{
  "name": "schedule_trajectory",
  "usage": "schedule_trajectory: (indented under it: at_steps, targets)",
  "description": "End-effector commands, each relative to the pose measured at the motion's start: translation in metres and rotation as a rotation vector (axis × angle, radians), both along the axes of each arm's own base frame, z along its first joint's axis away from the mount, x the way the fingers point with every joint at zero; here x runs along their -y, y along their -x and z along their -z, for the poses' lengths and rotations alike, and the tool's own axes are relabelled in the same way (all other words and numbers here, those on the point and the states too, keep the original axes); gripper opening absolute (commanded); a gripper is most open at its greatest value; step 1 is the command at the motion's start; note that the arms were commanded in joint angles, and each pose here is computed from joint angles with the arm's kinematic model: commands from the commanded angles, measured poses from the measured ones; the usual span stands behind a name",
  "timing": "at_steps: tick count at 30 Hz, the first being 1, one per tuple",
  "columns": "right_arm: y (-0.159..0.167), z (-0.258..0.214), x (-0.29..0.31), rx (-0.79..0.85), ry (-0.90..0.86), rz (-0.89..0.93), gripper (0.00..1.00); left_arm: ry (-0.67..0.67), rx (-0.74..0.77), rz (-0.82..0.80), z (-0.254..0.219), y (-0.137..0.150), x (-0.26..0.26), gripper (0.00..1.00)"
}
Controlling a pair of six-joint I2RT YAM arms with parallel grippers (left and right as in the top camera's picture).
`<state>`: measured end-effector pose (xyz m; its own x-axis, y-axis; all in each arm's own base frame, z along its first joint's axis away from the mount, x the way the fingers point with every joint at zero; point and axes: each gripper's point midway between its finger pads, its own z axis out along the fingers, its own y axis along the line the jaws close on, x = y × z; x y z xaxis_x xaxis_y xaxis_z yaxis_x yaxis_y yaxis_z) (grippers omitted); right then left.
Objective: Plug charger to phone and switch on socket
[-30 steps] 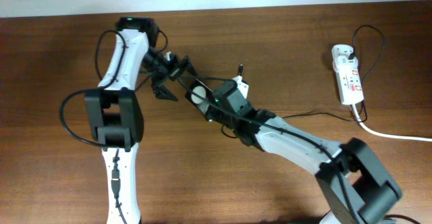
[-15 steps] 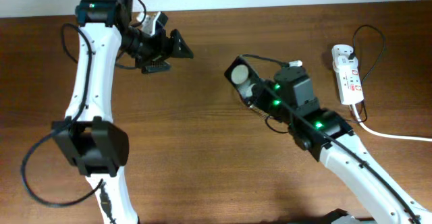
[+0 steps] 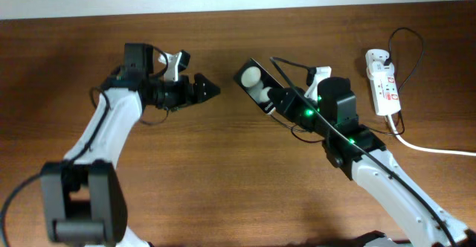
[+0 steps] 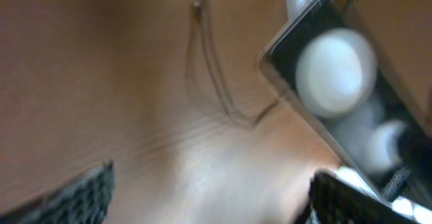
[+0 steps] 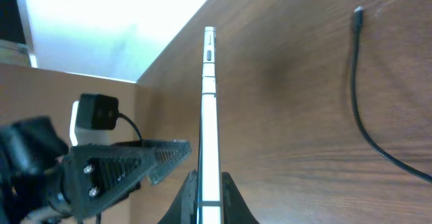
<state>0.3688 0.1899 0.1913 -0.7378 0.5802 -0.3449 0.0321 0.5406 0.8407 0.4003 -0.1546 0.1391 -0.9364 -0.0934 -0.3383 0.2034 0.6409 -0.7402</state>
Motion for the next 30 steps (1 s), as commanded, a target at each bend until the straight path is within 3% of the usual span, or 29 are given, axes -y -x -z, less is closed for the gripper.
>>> schedule_trajectory:
  at_steps: [1, 5, 9, 23, 30]
  targets:
    - [-0.009, 0.008, -0.020, -0.041, -0.120, -0.062, 0.04, 0.168, -0.096, -0.103, 0.003, 0.016, 0.016, 0.99]
    - [-0.022, 0.019, -0.045, -0.060, -0.223, -0.084, 0.04, 0.284, -0.052, -0.154, 0.010, 0.016, 0.038, 0.99]
    - [-0.023, 0.026, -0.072, -0.055, -0.282, -0.112, 0.04, 0.306, -0.038, -0.215, 0.010, 0.012, 0.056, 0.99]
    - [-0.017, 0.027, -0.089, -0.055, -0.294, -0.137, 0.04, 0.456, 0.017, -0.401, -0.031, -0.022, 0.054, 1.00]
    - [-0.023, 0.028, -0.084, -0.046, -0.286, -0.088, 0.04, 0.474, 0.012, -0.451, -0.033, -0.028, 0.048, 0.78]
